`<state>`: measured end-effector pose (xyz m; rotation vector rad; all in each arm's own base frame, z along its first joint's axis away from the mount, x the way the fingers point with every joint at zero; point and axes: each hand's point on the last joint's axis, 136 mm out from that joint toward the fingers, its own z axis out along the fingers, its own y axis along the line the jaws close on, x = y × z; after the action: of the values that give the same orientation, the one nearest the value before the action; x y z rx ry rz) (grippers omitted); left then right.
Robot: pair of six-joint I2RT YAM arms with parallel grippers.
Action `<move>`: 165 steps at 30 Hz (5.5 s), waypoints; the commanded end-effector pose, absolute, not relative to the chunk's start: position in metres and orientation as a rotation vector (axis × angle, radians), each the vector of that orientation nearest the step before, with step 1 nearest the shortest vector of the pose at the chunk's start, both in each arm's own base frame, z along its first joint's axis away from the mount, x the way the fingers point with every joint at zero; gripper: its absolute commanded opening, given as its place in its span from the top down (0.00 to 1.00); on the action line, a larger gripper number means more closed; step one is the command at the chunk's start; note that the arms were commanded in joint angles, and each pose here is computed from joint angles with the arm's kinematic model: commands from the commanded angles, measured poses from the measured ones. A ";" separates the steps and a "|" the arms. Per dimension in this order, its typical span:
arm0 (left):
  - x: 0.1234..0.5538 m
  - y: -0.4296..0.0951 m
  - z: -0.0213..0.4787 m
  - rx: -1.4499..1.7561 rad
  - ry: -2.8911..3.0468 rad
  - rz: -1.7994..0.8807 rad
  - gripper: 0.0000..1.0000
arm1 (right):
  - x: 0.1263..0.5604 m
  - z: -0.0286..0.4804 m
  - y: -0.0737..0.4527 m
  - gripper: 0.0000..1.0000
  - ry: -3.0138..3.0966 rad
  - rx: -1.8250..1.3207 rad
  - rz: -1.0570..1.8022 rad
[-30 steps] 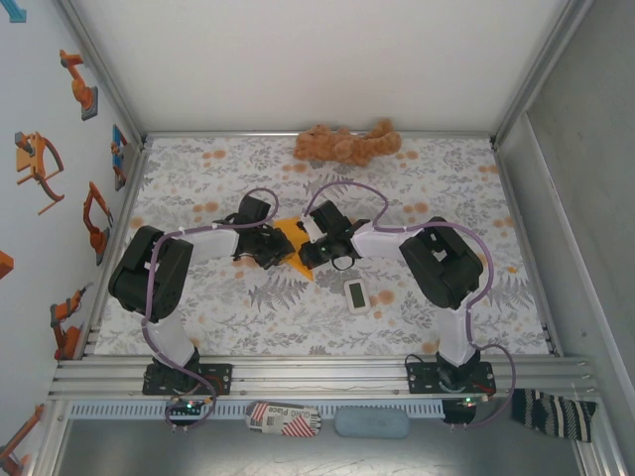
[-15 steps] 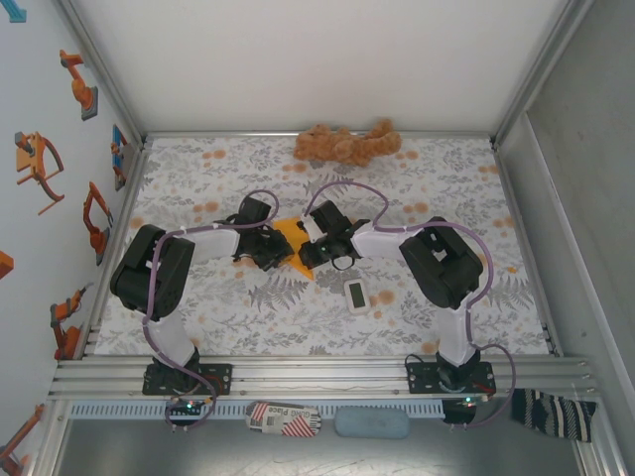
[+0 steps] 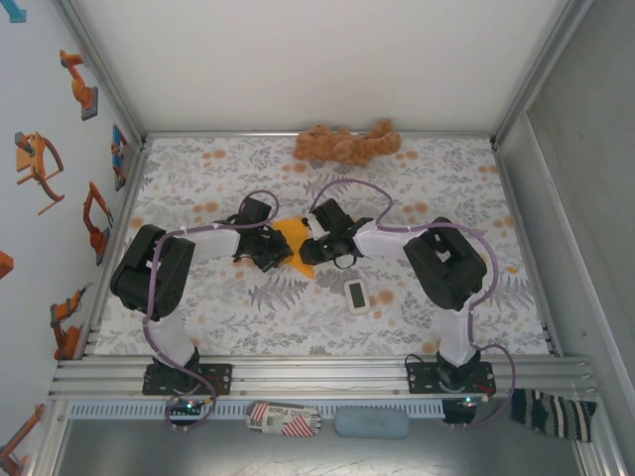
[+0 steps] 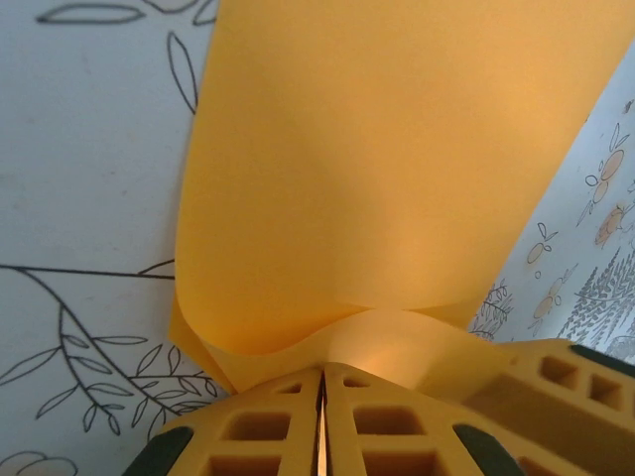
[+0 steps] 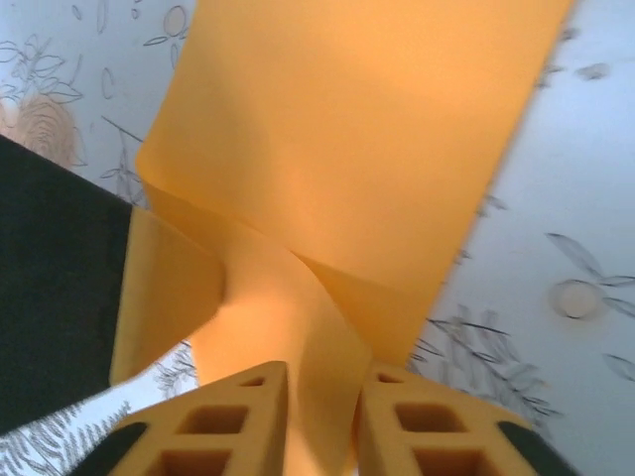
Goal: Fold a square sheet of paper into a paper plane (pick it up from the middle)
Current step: Third fold the triangle at the center of the table.
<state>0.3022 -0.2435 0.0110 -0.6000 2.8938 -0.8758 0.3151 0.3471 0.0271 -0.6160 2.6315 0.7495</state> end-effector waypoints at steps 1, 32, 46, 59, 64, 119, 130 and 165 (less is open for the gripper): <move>0.273 -0.217 -0.028 -0.672 3.022 -0.648 0.89 | 0.330 0.052 0.322 0.70 2.633 -0.465 0.674; 0.272 -0.213 -0.033 -0.690 3.036 -0.608 0.90 | 0.266 0.033 0.372 1.00 2.735 -0.724 1.046; 0.270 -0.212 -0.035 -0.688 3.049 -0.592 0.90 | 0.267 0.023 0.362 1.00 2.768 -0.741 0.948; 0.269 -0.210 -0.037 -0.687 3.059 -0.574 0.90 | 0.263 0.014 0.354 1.00 2.802 -0.760 0.889; 0.269 -0.210 -0.038 -0.683 3.062 -0.563 0.90 | 0.259 0.010 0.349 1.00 2.821 -0.779 0.875; 0.322 -0.249 0.048 -0.380 2.796 -0.878 0.86 | 0.255 0.002 0.340 1.00 2.811 -0.824 0.849; 0.302 -0.271 0.052 -0.295 2.692 -1.060 0.96 | 0.252 -0.002 0.339 1.00 2.841 -0.808 0.853; 0.282 -0.248 -0.008 -0.331 2.819 -0.926 0.98 | 0.243 -0.018 0.324 1.00 2.945 -0.778 0.763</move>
<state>0.2863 -0.2643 0.0125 -0.3172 2.7700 -1.0248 0.2629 0.3510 0.0173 -0.8174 2.7534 0.9050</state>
